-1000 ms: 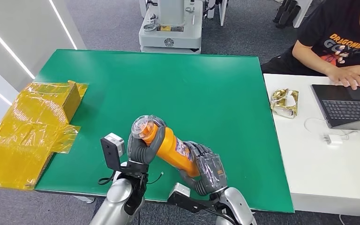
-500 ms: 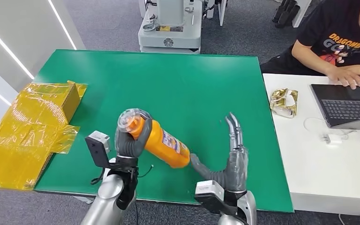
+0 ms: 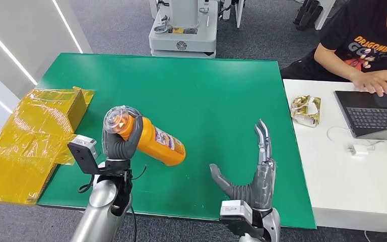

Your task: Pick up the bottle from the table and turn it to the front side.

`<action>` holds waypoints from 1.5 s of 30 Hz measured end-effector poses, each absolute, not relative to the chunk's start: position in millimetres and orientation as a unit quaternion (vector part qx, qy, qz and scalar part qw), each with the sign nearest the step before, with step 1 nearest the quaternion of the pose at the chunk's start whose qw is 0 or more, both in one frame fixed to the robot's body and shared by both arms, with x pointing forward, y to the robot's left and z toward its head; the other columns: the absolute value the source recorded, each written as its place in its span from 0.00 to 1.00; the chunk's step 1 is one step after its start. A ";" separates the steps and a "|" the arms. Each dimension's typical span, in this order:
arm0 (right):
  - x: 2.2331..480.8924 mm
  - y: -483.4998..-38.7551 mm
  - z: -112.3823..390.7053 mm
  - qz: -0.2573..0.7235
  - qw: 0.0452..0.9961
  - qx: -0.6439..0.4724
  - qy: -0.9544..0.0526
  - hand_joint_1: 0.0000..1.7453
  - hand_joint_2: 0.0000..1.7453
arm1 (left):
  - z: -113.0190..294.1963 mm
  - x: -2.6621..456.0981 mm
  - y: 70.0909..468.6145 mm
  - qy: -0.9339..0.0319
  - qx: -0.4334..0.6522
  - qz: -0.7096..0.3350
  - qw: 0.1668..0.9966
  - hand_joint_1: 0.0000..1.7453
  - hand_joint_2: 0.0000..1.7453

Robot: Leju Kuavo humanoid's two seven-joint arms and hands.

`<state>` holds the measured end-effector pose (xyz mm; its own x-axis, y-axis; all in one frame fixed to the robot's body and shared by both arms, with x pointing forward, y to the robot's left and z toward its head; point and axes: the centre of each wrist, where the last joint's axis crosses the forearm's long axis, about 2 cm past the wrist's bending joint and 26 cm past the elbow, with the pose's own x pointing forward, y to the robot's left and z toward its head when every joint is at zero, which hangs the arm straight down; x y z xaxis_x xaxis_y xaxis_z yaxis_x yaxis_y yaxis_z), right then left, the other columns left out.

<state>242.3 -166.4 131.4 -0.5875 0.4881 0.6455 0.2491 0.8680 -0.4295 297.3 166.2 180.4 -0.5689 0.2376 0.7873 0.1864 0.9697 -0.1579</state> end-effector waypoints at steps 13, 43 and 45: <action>233.0 -163.4 142.1 0.082 0.351 -0.196 -0.912 0.00 1.00 | 187.1 303.5 205.0 -0.904 -0.057 -0.001 0.424 1.00 1.00; 227.4 -162.8 148.6 0.056 0.331 -0.190 -0.923 0.00 1.00 | 166.1 311.5 321.3 -0.687 0.543 -0.430 0.222 1.00 1.00; 226.9 -163.3 149.7 0.056 0.330 -0.187 -0.923 0.00 1.00 | 163.9 313.8 324.0 -0.672 0.538 -0.453 0.233 1.00 1.00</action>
